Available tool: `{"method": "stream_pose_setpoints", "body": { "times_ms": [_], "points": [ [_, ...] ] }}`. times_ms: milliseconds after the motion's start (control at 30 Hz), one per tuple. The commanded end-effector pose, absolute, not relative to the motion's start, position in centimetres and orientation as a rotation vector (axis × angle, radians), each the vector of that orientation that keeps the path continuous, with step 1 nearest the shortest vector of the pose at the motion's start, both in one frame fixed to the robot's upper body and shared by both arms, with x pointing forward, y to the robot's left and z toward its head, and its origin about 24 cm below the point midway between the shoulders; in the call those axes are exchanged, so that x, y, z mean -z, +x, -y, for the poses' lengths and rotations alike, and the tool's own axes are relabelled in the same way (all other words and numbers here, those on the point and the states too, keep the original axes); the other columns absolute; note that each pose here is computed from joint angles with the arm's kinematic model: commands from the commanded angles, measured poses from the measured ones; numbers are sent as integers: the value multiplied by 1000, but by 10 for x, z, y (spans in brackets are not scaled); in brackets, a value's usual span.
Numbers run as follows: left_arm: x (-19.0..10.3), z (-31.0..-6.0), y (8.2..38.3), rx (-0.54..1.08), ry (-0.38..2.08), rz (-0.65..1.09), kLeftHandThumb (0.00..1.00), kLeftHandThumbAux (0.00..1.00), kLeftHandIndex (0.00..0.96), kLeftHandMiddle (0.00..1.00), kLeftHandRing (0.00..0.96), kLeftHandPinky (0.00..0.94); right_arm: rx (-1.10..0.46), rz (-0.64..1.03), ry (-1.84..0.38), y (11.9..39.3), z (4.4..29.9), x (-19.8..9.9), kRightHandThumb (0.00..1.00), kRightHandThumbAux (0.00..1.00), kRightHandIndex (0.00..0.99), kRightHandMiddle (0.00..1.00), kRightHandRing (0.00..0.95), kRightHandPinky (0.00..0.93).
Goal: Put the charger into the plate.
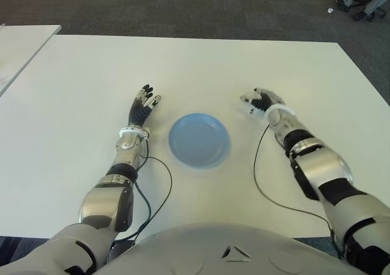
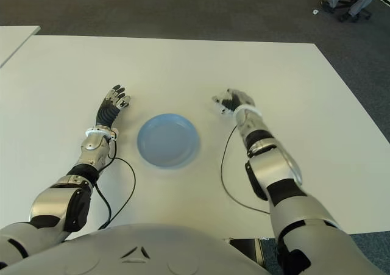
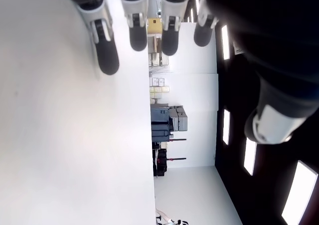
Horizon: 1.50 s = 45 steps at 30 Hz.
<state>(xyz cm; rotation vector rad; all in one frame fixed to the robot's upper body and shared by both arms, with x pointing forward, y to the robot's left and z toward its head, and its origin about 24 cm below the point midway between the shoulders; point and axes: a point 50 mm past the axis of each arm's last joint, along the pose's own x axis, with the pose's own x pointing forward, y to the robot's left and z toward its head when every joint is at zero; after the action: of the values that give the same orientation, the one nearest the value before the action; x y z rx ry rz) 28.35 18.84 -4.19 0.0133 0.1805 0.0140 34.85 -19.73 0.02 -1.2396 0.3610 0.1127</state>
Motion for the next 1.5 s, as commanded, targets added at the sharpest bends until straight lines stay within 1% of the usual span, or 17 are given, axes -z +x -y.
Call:
{"method": "stream_pose_setpoints", "body": {
  "times_ms": [33, 267, 933, 1233, 1500],
  "points": [
    [82, -180, 248, 12, -26, -406, 0, 555, 14, 113, 99, 102, -208, -470, -1225, 328, 187, 30, 366, 158, 0, 0, 0, 0],
    [82, -180, 248, 20, -28, -395, 0, 552, 14, 119, 106, 106, -234, -494, -1239, 325, 184, 34, 350, 146, 0, 0, 0, 0],
    [81, -180, 247, 24, -44, -380, 0, 579, 0, 107, 87, 46, -248, -504, -1222, 320, 184, 40, 326, 150, 0, 0, 0, 0],
    [80, -181, 246, 34, -50, -368, 0, 578, 0, 111, 91, 53, -246, -495, -1215, 321, 187, 38, 303, 159, 0, 0, 0, 0],
    [79, -183, 246, 50, -63, -353, 0, 574, 0, 116, 100, 64, -252, -468, -1242, 327, 193, 30, 294, 162, 0, 0, 0, 0]
  ]
}}
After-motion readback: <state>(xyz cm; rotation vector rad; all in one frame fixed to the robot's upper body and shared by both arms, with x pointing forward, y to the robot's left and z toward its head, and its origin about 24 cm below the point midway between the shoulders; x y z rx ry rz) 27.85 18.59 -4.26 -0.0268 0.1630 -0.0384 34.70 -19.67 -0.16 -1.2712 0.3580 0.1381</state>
